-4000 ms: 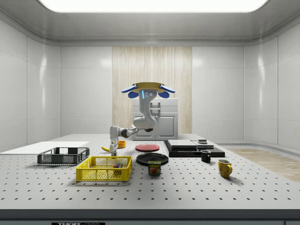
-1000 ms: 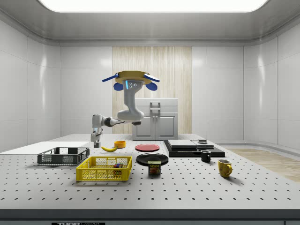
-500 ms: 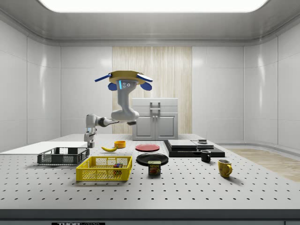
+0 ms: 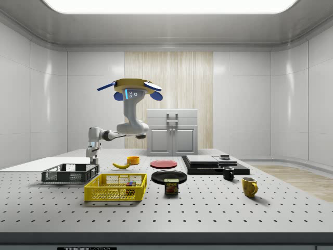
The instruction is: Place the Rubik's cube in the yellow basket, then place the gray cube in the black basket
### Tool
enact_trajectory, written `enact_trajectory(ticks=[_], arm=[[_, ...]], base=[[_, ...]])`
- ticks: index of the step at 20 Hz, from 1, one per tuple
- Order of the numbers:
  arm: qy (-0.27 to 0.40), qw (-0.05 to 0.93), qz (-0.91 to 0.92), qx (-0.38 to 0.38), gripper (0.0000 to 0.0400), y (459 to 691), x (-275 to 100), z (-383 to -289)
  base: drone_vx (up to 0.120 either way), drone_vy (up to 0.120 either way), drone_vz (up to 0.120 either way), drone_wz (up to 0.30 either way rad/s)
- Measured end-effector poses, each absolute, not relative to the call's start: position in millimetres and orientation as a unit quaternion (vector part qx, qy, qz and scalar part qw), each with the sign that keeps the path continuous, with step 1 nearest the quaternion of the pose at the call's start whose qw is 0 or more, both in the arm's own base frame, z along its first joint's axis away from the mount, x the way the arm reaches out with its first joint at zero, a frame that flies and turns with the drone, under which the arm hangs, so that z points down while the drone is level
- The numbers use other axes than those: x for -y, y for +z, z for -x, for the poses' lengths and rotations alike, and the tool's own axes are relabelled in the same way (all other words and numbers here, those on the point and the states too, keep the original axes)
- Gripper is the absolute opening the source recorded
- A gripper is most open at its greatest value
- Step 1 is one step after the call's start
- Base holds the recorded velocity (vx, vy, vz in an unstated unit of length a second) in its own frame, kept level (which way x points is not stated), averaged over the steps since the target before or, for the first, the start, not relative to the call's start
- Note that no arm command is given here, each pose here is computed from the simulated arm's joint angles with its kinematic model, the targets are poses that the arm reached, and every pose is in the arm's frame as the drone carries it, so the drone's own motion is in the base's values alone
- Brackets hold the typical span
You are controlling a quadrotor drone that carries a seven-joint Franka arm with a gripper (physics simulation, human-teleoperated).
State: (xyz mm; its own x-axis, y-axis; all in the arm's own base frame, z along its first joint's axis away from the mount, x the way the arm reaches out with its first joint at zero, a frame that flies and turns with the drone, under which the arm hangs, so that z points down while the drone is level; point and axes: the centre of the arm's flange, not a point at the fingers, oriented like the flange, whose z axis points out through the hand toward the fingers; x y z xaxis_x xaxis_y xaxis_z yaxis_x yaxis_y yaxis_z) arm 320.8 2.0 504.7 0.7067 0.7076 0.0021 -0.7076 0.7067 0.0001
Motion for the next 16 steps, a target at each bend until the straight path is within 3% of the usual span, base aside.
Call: enact_trajectory(ticks=[11,16], arm=[[0.383,0.924,0.000,0.001,0.0251,504.7,-2.0,-320.8],[0.383,0.924,0.000,0.001,0.0251,504.7,-2.0,-320.8]], base=[[0.120,0.000,0.000,0.000],[0.120,0.000,-0.112,0.000]])
